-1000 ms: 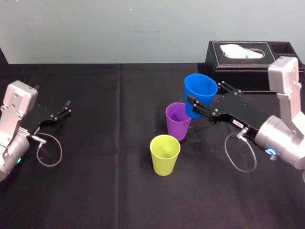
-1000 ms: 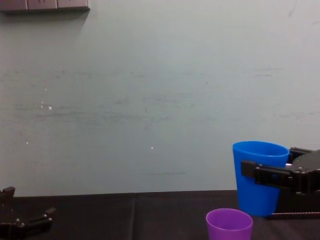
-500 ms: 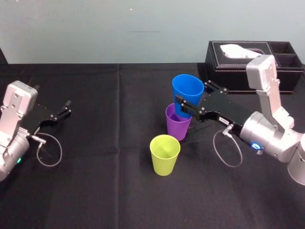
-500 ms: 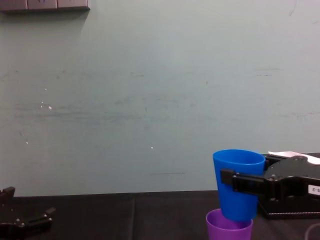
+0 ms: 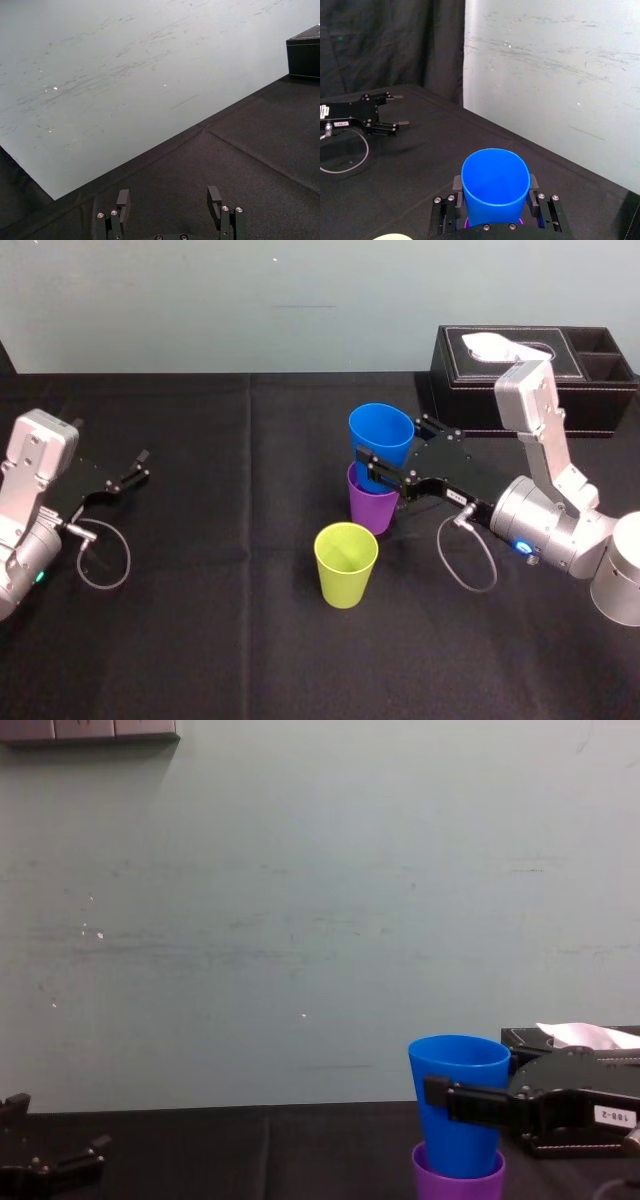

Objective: Stack the three plastic cups sequentially using one hand.

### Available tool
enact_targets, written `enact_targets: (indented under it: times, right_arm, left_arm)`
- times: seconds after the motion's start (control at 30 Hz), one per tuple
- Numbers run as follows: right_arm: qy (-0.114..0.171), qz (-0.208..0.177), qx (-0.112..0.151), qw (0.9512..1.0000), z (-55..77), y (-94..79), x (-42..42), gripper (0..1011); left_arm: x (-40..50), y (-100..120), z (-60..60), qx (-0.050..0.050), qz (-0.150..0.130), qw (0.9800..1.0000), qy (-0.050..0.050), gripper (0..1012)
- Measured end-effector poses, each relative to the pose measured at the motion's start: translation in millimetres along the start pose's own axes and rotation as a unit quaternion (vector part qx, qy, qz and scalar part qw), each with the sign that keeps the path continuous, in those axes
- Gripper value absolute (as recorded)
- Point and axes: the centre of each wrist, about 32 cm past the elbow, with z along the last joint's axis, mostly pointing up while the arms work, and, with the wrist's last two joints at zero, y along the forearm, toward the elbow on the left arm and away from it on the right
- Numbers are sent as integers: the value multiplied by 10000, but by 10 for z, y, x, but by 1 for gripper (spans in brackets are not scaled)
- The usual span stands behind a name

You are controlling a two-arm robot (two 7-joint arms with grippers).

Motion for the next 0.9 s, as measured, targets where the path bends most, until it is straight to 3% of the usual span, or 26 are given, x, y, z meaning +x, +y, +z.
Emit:
enact_targets:
  times: [0.9]
  right_arm:
    - [112,66,-126,9998,-128,-3,-21,732]
  left_arm:
    - [0,0,0,0,0,10000,0,1011]
